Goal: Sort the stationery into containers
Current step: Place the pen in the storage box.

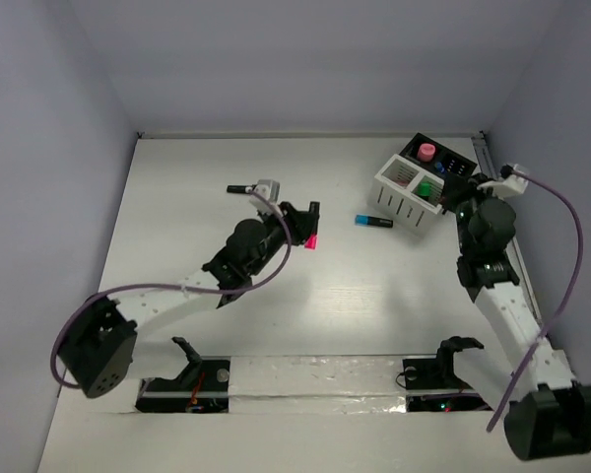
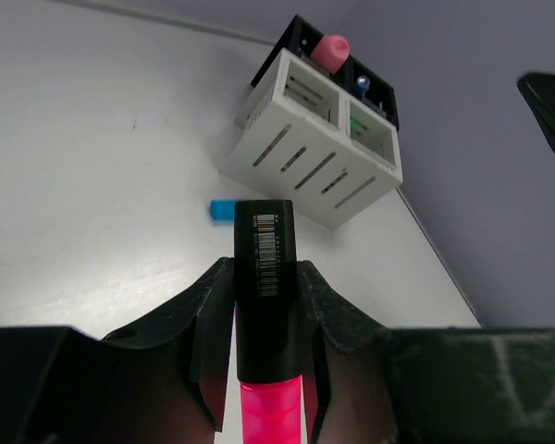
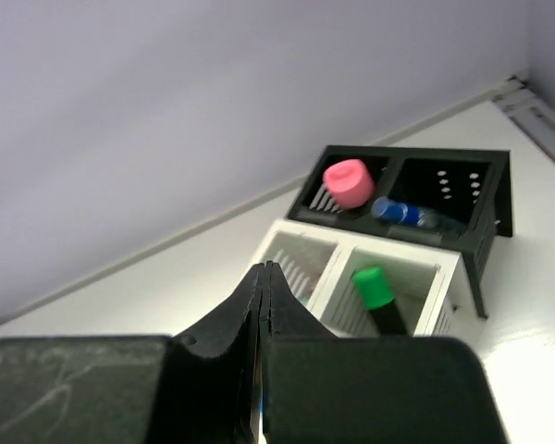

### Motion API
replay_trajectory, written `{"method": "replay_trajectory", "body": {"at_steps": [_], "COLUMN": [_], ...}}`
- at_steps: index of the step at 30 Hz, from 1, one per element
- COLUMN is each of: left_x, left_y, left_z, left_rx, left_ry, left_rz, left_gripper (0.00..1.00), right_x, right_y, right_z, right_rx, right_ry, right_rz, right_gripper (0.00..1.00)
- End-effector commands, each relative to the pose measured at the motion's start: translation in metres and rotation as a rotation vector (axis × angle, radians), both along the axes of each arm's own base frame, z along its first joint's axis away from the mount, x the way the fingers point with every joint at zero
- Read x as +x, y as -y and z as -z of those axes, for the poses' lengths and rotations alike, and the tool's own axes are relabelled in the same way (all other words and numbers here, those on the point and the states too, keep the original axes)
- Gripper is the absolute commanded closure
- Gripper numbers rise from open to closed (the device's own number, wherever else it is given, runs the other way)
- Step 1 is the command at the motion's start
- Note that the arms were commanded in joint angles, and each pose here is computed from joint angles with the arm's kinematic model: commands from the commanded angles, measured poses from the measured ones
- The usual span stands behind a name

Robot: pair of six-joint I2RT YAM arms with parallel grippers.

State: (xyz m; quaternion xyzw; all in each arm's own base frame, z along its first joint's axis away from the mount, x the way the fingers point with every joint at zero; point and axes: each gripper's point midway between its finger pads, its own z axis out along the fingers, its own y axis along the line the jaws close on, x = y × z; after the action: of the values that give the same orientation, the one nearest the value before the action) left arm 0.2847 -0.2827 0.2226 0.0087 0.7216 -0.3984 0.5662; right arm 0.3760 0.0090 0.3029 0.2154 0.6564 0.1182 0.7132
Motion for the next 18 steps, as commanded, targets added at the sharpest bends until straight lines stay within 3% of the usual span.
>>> {"method": "replay_trajectory", "body": {"at_steps": [1, 2, 4, 5, 7, 8, 9, 11, 12, 14, 15, 17, 18], "left_x": [0.029, 0.039, 0.051, 0.062, 0.071, 0.083, 0.086, 0.100, 0.106, 0.116, 0.120, 0.129, 0.126], "left_y": [0.022, 0.031, 0.048, 0.062, 0.087, 0.101, 0.115, 0.142, 0.154, 0.178, 0.187, 0.209, 0.220], "left_z": [-0.067, -0.060, -0.089, -0.075, -0.104, -0.088, -0.112, -0.094, -0.115, -0.098, -0.120, -0.102, -0.120], "left_rx": [-0.043, -0.014, -0.028, 0.002, -0.022, 0.008, -0.023, 0.022, -0.004, 0.015, -0.017, 0.005, -0.025], "left_ry": [0.169, 0.162, 0.216, 0.198, 0.238, 0.222, 0.262, 0.249, 0.284, 0.279, 0.314, 0.314, 0.347], "left_rz": [-0.036, -0.038, -0.032, -0.022, 0.016, 0.026, 0.041, 0.065, 0.082, 0.109, 0.118, 0.136, 0.154], "left_gripper": [1.00, 1.00, 1.00, 1.00, 1.00, 1.00, 1.00, 1.00, 1.00, 1.00, 1.00, 1.00, 1.00], "right_x": [-0.035, -0.043, -0.064, -0.070, -0.088, -0.094, -0.100, -0.114, -0.120, -0.132, -0.136, -0.147, -0.150], "right_y": [-0.015, -0.011, -0.010, -0.014, -0.019, -0.022, -0.024, -0.027, -0.027, -0.025, -0.025, -0.025, -0.026], "right_z": [0.004, 0.018, 0.017, 0.019, 0.022, 0.021, 0.017, 0.008, 0.001, -0.014, -0.017, -0.034, -0.036], "right_rx": [0.074, 0.084, 0.112, 0.127, 0.140, 0.140, 0.136, 0.117, 0.108, 0.094, 0.088, 0.073, 0.072], "right_ry": [0.015, -0.012, 0.006, 0.013, 0.021, 0.023, 0.035, 0.049, 0.052, 0.089, 0.096, 0.140, 0.143], "right_rz": [-0.080, -0.059, -0.064, -0.089, -0.121, -0.143, -0.157, -0.185, -0.189, -0.190, -0.193, -0.201, -0.207], "right_gripper": [1.00, 1.00, 1.00, 1.00, 1.00, 1.00, 1.00, 1.00, 1.00, 1.00, 1.00, 1.00, 1.00]}}
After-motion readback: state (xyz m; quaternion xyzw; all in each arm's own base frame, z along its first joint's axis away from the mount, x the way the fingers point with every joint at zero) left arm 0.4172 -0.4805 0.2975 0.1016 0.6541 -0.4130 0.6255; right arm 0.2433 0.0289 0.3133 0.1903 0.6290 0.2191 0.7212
